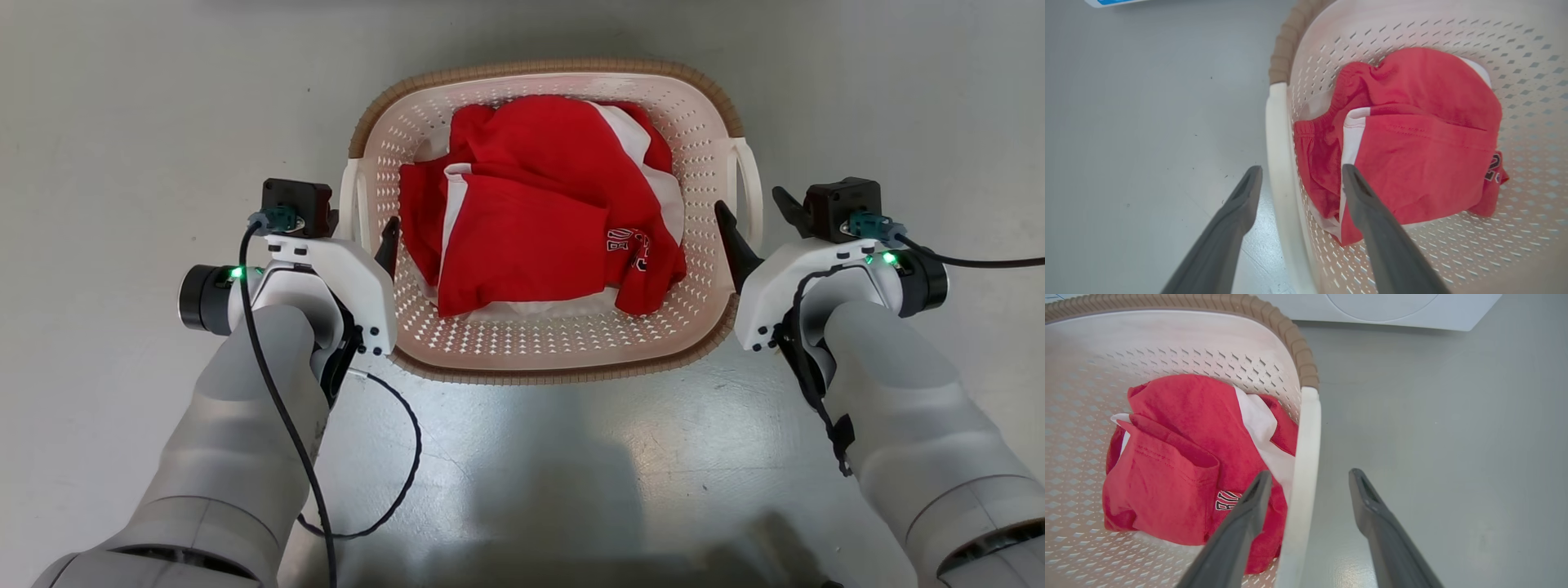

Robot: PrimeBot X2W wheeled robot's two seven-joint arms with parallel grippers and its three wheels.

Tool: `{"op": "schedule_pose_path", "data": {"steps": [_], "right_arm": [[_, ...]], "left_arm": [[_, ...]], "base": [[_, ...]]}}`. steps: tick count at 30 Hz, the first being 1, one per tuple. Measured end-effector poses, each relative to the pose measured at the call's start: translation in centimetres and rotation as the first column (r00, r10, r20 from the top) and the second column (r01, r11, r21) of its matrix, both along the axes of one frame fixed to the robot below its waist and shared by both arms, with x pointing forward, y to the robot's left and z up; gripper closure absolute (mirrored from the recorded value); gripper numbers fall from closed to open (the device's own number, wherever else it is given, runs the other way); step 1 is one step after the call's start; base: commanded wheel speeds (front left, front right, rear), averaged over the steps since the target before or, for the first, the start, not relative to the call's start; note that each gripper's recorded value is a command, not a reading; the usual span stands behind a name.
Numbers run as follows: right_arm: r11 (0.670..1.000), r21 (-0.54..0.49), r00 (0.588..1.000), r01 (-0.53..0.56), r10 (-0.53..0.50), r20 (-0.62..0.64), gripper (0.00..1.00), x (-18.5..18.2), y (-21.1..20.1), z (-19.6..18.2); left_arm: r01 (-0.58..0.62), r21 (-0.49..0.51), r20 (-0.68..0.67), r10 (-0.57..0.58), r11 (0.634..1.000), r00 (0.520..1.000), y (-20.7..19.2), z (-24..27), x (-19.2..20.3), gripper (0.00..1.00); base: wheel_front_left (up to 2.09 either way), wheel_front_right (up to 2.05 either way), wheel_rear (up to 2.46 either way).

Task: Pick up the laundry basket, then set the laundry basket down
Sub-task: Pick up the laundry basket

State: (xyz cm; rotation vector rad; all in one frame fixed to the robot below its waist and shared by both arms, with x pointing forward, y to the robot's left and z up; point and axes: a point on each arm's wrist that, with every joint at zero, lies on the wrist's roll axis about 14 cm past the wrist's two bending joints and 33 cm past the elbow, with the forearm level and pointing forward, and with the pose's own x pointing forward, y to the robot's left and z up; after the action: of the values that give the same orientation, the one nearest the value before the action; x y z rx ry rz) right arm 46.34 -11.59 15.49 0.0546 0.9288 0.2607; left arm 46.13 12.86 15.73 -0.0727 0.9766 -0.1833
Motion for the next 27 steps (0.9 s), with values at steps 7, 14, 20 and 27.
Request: {"op": "schedule_pose_path", "data": {"steps": [7, 14, 20, 27], "right_arm": [[1.000, 0.014, 1.000, 0.004, -0.003, -0.011, 1.00, -0.1, 0.4, 0.1], [0.999, 0.013, 0.999, -0.034, 0.035, -0.030, 1.00, -0.3, 1.1, 1.4], [0.999, 0.013, 0.997, -0.046, 0.047, -0.061, 1.00, -1.6, 1.2, 3.3], [0.998, 0.011, 0.992, -0.056, 0.057, -0.110, 1.00, -4.4, 1.2, 6.0]], "left_arm": [[0.003, 0.011, 0.011, -0.003, 1.000, 1.000, 0.2, 0.3, 0.1, 1.00], [0.002, 0.022, 0.008, -0.002, 1.000, 1.000, 0.5, 1.7, 0.3, 1.00], [-0.003, 0.021, -0.002, 0.003, 1.000, 1.000, 0.5, 3.5, -1.0, 1.00], [0.023, 0.032, -0.031, -0.022, 0.999, 0.999, 0.4, 5.9, -3.7, 1.00]], "base": [[0.00, 0.00, 0.00], [0.00, 0.00, 0.00], [0.00, 0.00, 0.00], [0.00, 0.00, 0.00]]}}
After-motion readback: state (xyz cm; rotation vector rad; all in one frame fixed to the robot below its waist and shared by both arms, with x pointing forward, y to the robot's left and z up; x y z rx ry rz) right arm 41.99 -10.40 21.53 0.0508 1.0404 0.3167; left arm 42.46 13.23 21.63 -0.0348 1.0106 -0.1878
